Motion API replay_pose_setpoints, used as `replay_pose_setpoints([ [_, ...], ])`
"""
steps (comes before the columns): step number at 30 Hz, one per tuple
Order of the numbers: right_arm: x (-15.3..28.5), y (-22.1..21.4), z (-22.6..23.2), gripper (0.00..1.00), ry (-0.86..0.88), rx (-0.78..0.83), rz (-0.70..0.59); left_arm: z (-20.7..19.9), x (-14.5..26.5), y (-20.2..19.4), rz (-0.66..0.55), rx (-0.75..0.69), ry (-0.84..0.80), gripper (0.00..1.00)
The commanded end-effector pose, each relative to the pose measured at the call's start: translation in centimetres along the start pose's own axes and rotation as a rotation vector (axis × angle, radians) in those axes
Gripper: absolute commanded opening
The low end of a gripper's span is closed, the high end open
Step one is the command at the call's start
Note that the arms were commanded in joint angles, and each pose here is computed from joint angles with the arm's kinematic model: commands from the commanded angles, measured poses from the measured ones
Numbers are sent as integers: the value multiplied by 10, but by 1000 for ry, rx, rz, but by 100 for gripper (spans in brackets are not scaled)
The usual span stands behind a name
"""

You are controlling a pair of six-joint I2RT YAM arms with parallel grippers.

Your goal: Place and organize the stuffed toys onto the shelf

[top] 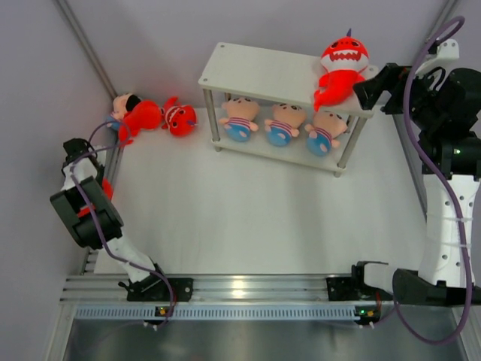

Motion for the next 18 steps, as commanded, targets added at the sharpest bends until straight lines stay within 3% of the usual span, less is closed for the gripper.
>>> replay_pose_setpoints([
  [1,9,12,10,99,29,42,-70,10,8,1,-46,25,47,0],
  [4,17,15,21,99,61,56,-80,14,39,9,-136,99,43,0],
  [8,22,13,53,99,95,155,-117,5,115,28,-387,286,-99,0],
  [10,12,-3,95,99,208,177,-94,-1,165,36,-565,331,-156,0],
  [12,-10,-33,142,99,347,217,-24,-7,206,40,-686,415,-205,0],
  [15,-37,-85,204,100,475,288,51,-17,241,42,-768,555,-292,0],
  [18,-54,-134,258,99,631,240,20,-28,279,34,-846,656,-384,0],
])
Point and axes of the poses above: each gripper's point midway between its finger pads, its own x axis back along the fingers, its own z axis along the line the jaws close on, y = z × x, the point moved 9 cm from there along x, back along the fingers, and after that the axes turned 6 degrees about -x, right-handed, at the moved point
